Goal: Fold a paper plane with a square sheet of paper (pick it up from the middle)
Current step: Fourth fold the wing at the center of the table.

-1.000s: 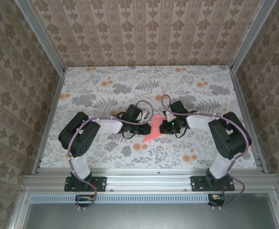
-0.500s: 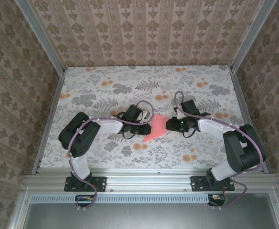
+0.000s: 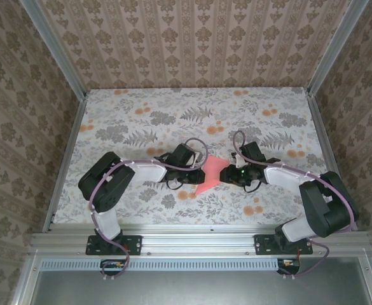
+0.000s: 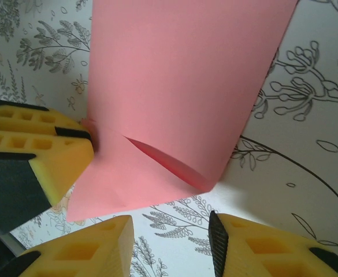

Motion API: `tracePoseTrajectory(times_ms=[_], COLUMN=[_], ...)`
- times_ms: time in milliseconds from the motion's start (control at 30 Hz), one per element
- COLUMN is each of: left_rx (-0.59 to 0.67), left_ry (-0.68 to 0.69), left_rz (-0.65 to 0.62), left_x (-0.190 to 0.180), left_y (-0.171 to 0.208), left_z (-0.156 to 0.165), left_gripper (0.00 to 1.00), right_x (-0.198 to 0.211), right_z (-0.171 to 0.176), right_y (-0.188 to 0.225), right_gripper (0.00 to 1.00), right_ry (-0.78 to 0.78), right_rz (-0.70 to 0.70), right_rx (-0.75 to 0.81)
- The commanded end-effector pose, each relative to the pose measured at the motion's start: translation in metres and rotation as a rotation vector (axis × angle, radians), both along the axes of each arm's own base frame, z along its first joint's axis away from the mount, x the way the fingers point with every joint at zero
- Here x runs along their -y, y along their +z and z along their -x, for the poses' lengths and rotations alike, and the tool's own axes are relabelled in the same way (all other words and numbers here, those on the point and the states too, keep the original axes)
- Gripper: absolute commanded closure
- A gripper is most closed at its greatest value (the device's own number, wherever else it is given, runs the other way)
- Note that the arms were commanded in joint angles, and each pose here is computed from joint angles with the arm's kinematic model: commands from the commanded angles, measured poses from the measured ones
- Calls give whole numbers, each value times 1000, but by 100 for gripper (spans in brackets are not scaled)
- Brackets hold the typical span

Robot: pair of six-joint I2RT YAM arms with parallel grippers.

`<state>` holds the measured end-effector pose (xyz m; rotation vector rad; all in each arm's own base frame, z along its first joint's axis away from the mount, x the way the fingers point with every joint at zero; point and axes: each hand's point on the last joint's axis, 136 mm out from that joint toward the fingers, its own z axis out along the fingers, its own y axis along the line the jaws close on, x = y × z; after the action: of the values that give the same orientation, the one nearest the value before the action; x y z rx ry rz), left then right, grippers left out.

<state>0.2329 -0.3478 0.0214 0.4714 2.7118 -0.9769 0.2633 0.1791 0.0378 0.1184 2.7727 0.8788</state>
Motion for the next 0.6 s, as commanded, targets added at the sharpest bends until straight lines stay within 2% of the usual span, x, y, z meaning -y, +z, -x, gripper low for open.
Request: tracePoseTrajectory(times_ms=[0,567], left_rx=[-113,-107], left_ry=[91,115], left_rz=[-90,-23], left_x=[-25,-16], left_y=[-23,-11], left_z=[22,23], left_gripper=[83,82], right_x=[-4,-23], right_z=[4,1], right_y=[-7,-13], right_gripper=[58,63], right_ry=[-15,-5], right_rz=[-16,-94], right_rx=[-29,-51])
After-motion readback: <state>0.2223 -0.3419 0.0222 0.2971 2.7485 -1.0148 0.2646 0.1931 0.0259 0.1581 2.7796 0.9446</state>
